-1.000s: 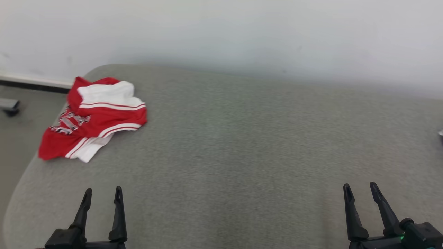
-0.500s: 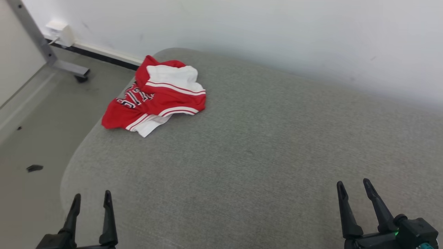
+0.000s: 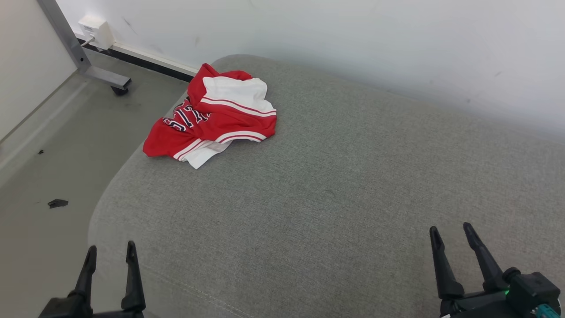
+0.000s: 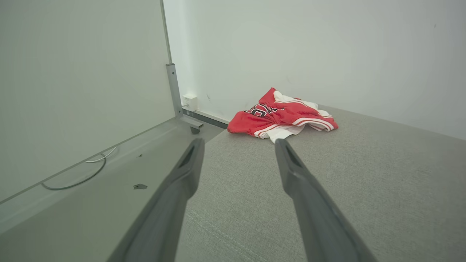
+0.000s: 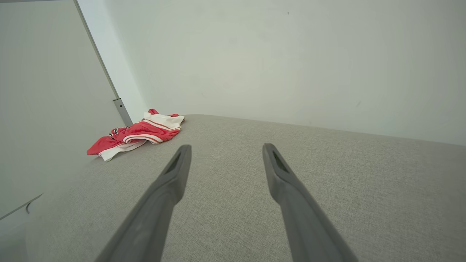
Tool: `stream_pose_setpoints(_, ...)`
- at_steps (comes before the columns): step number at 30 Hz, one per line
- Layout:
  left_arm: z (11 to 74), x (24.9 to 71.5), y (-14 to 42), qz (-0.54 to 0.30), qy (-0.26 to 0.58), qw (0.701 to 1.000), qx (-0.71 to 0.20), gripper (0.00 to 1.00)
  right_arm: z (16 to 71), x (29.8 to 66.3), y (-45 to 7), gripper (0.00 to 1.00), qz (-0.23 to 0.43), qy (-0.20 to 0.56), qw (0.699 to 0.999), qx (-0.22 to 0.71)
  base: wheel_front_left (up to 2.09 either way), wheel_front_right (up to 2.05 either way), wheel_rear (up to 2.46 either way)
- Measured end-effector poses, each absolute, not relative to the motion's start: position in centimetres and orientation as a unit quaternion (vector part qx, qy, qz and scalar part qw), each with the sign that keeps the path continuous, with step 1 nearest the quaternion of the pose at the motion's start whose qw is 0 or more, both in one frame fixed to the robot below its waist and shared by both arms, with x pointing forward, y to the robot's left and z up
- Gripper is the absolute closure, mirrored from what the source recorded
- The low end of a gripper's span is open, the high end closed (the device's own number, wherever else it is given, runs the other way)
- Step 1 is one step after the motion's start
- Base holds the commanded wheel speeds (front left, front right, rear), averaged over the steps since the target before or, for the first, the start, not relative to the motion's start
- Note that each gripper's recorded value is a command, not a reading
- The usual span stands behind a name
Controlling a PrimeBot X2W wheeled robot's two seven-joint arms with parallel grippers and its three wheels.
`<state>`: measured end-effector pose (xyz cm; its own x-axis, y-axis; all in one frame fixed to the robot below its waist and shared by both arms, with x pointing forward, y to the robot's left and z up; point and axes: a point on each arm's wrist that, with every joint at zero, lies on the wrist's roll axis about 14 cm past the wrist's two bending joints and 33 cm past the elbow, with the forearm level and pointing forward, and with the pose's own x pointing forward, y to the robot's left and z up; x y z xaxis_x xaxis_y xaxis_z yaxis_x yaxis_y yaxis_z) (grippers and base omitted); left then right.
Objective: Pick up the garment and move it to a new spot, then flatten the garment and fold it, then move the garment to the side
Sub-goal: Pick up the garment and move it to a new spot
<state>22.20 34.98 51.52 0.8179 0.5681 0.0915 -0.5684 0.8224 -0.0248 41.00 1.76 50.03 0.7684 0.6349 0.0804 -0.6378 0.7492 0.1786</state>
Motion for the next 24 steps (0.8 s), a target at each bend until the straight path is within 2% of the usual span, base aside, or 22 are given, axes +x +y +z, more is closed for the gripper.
stream_pose_setpoints(4,52.9,24.2,35.2,0.285,-0.067,0.956,0.002,0.0,50.1,41.6,0.6,0.0,0.328,-0.01,0.94,0.093,0.0,0.0,0.0)
stream_pose_setpoints(9,56.3,29.2,35.4,0.25,-0.113,0.962,0.007,0.0,50.5,43.3,-1.9,0.0,0.3,-0.023,0.95,0.079,0.0,0.0,0.0)
stream_pose_setpoints(17,64.2,40.2,36.1,0.194,-0.178,0.964,0.046,0.0,50.8,46.8,-8.8,0.0,0.216,-0.046,0.973,0.062,0.0,0.0,0.0)
stream_pose_setpoints(22,66.9,47.6,35.3,0.163,-0.178,0.969,0.06,0.0,48.5,47.7,-13.7,0.0,0.155,-0.028,0.986,0.054,0.0,0.0,0.0)
stream_pose_setpoints(24,66.9,48.9,35.2,0.158,-0.174,0.97,0.062,0.0,47.9,47.7,-14.7,0.0,0.142,-0.022,0.988,0.052,0.0,0.0,0.0)
